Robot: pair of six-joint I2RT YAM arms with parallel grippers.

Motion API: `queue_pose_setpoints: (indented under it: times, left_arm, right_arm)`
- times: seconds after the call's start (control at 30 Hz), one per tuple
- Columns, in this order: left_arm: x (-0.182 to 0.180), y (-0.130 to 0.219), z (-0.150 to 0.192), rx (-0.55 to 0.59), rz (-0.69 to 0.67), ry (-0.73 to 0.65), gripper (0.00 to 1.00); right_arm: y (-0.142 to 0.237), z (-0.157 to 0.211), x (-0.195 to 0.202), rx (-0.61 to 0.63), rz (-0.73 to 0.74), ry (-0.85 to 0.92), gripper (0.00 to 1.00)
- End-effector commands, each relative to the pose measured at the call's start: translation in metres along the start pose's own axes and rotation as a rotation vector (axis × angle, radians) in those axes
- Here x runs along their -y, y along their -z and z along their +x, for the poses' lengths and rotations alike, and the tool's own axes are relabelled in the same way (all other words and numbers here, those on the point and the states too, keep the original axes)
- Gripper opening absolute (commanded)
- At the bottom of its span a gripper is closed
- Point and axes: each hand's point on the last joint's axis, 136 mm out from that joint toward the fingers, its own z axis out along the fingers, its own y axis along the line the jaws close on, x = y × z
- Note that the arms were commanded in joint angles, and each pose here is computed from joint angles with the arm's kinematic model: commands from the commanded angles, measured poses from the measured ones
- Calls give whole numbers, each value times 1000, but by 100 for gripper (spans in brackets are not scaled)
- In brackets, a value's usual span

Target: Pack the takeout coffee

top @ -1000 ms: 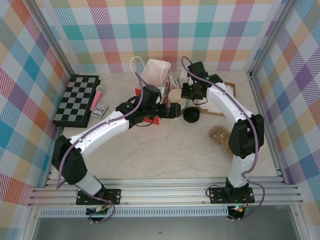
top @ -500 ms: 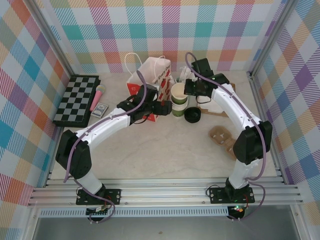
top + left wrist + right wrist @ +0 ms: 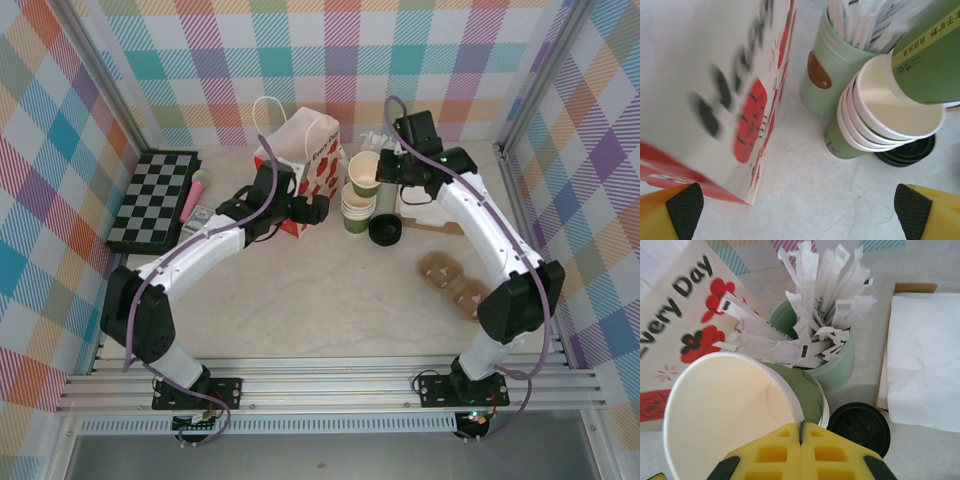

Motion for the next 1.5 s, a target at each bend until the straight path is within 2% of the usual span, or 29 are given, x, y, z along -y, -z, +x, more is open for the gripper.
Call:
queue_pose_setpoints:
  times: [0.0, 0.17, 0.3, 0.43, 0.53, 0.67, 0.77, 1.03, 1.47]
  left_arm:
    - [12, 32, -24, 95, 66, 91, 100]
    - [13, 46, -21, 89, 88, 248, 100]
    - [9, 54, -24, 113, 77, 358, 100]
    - [12, 59, -22, 134, 117, 447, 100]
    - [20, 58, -14, 103, 160, 463, 100]
    - [11, 49, -1, 52, 100, 491, 100]
    - [5, 41, 4, 49, 66, 536, 100]
    - [8, 30, 12, 39, 89, 551, 100]
    - [-4, 23, 26, 12, 22, 574, 100]
  right_arm:
    - [31, -1, -1, 31, -13, -5, 0]
    - [52, 18, 3, 6, -37, -24, 0]
    - [56, 50, 0, -73, -54, -37, 0]
    - [48, 92, -12, -165, -88, -61, 0]
    - [34, 123, -24, -226, -84, -56, 0]
    - [9, 156, -33, -280, -79, -63, 0]
    - [-5, 167, -44, -282, -90, -61, 0]
    - [-40, 186, -47, -314, -39, -41, 0]
    - [-59, 204, -45, -364, -17, -45, 0]
